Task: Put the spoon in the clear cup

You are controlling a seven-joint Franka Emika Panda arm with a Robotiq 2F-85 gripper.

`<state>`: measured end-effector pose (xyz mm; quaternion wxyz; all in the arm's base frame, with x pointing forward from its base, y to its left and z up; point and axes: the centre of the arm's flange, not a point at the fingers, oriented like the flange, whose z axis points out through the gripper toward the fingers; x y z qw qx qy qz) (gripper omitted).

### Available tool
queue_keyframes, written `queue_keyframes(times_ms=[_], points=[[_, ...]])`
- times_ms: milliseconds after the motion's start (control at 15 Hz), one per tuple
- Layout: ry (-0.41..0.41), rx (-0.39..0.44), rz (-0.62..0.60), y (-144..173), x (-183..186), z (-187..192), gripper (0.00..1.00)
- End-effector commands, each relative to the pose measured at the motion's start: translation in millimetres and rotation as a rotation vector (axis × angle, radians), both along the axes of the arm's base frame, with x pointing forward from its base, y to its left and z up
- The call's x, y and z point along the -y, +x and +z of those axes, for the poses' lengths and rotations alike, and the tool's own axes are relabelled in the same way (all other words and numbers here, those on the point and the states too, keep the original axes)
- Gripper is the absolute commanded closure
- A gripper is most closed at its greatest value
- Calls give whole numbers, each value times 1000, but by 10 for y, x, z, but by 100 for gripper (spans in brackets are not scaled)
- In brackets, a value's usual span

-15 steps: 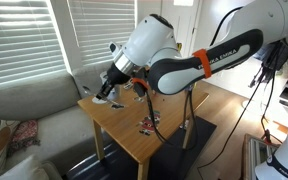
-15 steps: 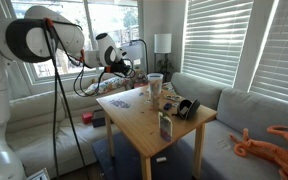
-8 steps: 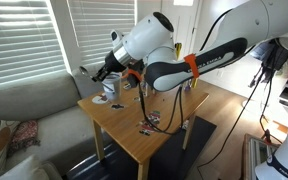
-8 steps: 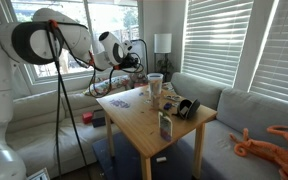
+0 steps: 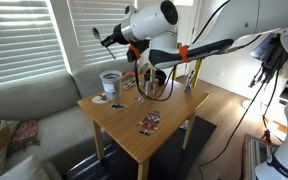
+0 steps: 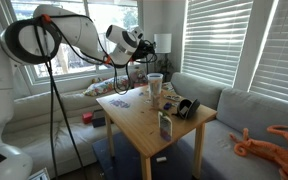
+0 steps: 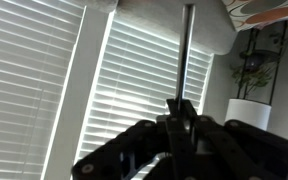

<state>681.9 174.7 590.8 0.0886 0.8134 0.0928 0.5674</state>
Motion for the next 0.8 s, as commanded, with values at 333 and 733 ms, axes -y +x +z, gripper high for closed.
queue_keyframes(times_ms=[333,733], points=[[13,94,-113,252,-491,-717,98],[45,130,-180,376,-490,-810,98]])
